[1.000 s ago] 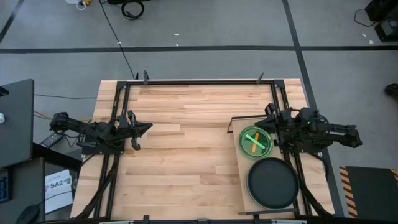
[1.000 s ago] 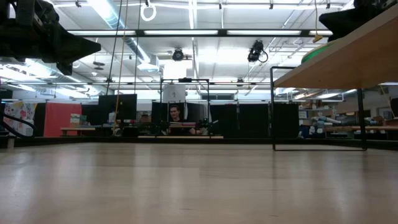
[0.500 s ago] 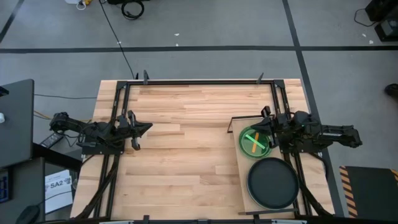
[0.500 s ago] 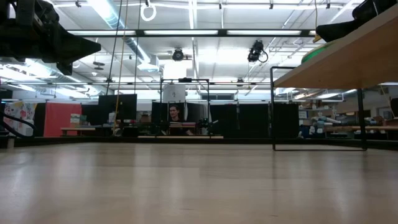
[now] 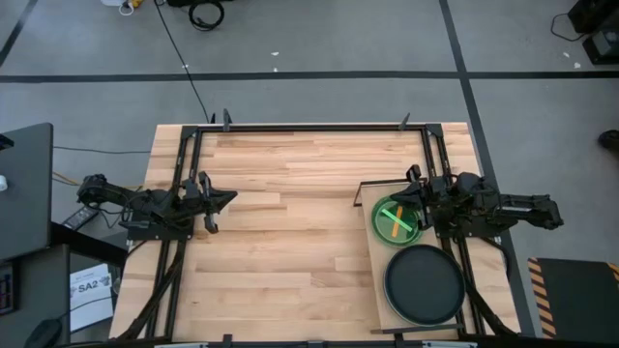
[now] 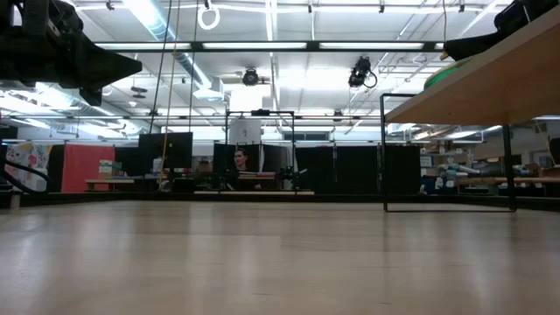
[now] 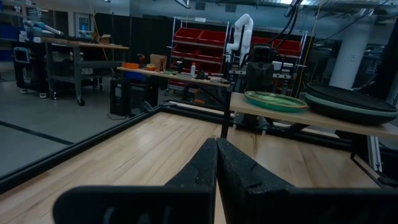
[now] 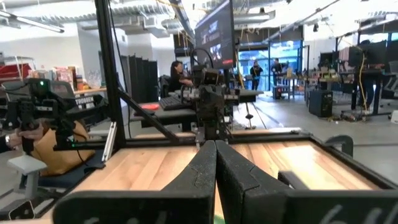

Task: Place and stack plates onto a shelf
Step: Return to Home Position

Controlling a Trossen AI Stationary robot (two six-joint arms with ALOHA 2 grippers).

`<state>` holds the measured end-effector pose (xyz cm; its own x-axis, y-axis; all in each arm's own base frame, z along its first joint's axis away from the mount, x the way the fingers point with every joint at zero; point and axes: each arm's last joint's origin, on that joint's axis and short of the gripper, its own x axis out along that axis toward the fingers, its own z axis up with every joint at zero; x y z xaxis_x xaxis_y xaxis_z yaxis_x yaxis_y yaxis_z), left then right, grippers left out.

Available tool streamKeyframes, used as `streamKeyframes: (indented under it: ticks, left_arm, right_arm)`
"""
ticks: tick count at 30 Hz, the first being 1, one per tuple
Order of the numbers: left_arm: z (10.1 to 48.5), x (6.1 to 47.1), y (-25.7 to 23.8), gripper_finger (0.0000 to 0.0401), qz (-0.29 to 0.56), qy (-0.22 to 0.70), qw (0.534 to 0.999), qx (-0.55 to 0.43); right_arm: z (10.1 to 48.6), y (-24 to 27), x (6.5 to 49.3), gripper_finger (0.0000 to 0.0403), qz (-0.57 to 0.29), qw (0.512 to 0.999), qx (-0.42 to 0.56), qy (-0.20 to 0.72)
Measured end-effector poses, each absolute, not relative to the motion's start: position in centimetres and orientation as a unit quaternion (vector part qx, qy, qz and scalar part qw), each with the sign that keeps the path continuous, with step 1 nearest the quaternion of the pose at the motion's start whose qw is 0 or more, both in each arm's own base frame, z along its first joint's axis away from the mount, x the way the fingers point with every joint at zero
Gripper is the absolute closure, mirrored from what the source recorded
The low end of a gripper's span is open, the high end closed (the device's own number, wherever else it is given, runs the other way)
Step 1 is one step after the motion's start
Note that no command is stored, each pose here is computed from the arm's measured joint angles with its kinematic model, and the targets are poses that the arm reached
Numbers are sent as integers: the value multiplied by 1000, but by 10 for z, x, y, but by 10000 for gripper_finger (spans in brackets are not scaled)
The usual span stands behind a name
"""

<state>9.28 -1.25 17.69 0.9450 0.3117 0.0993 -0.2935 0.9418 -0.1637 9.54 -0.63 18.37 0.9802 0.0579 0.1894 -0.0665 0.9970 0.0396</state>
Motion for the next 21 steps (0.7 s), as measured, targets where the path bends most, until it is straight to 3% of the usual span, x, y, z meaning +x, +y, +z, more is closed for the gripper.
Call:
streamKeyframes:
  ticks: [8, 21]
  left_arm:
    - [177, 93, -12, 390, 154, -62, 983, -74]
    - [175, 93, -13, 390, 154, -55, 984, -70]
  right_arm:
    - [181, -9, 96, 390, -13, 996, 24, -84]
    - [181, -9, 96, 390, -18, 996, 15, -80]
